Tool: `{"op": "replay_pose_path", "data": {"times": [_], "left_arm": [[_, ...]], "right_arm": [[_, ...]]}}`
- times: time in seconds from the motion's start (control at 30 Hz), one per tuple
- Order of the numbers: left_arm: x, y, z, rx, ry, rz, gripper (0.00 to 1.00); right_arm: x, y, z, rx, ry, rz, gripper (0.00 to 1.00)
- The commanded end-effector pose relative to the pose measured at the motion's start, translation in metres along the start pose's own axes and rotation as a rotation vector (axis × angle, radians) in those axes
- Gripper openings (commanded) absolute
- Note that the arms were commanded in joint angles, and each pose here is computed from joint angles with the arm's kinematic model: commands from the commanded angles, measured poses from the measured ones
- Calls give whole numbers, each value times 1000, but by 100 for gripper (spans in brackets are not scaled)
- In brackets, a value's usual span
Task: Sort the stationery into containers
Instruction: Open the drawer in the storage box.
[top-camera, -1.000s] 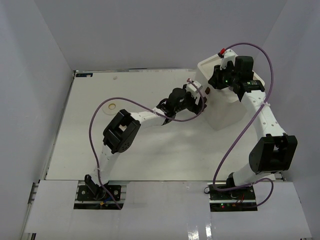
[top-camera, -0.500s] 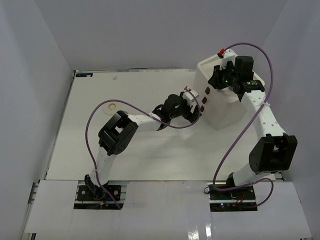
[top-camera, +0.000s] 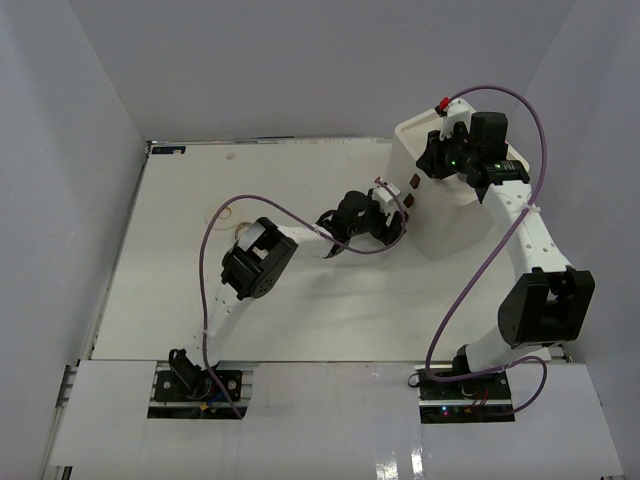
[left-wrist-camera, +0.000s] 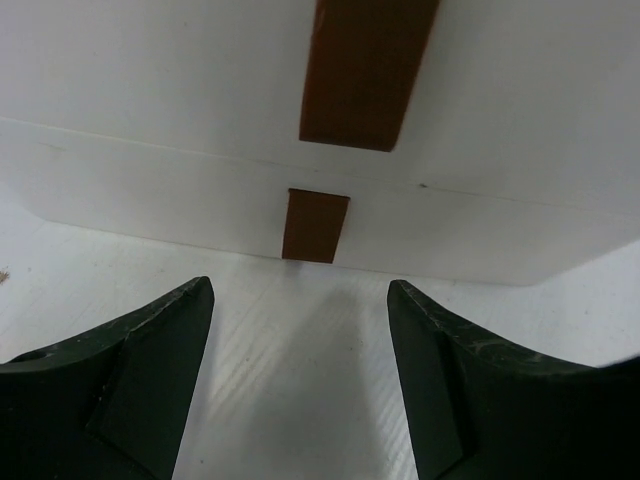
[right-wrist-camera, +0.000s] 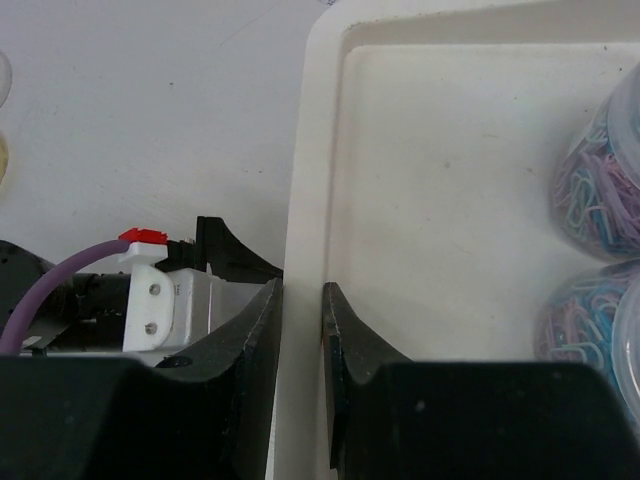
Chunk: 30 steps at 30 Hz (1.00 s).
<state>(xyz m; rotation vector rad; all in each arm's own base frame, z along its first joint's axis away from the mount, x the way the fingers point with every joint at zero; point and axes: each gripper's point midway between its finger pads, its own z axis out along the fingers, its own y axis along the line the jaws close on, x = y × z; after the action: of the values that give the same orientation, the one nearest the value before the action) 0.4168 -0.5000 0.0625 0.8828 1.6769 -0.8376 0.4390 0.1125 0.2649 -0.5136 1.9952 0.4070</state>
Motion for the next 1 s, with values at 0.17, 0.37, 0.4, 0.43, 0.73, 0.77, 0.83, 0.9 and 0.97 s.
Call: {"op": "replay_pose_path", "data": {"times": [0.17,0.37,0.4,0.43,0.73,0.77,0.83,0.9,0.97], "left_arm": [[-34,8,18,50,-105,-6,78],[-36,7,24,77,-120,30,72],[-38,7,24,79,-125,34,71],[-39,7,23,83,-130,39,68],[-33,-2,15,120,-129,48,22],[-39,-2,12,117,-140,57,18],[-38,-1,6,101,-141,63,6],[-35,-3,-6,89,-126,65,0],[-16,-3,-20,69,-83,59,0]], "right_arm": [[39,31,14,-148,115,45,24],[38,30,13,-142,113,37,23],[38,29,13,-141,111,36,23],[38,30,14,-142,113,38,23],[43,24,15,-116,126,41,21],[44,23,15,-112,128,43,21],[45,20,15,-103,131,46,20],[46,17,14,-94,132,48,20],[46,14,14,-89,131,51,20]]}}
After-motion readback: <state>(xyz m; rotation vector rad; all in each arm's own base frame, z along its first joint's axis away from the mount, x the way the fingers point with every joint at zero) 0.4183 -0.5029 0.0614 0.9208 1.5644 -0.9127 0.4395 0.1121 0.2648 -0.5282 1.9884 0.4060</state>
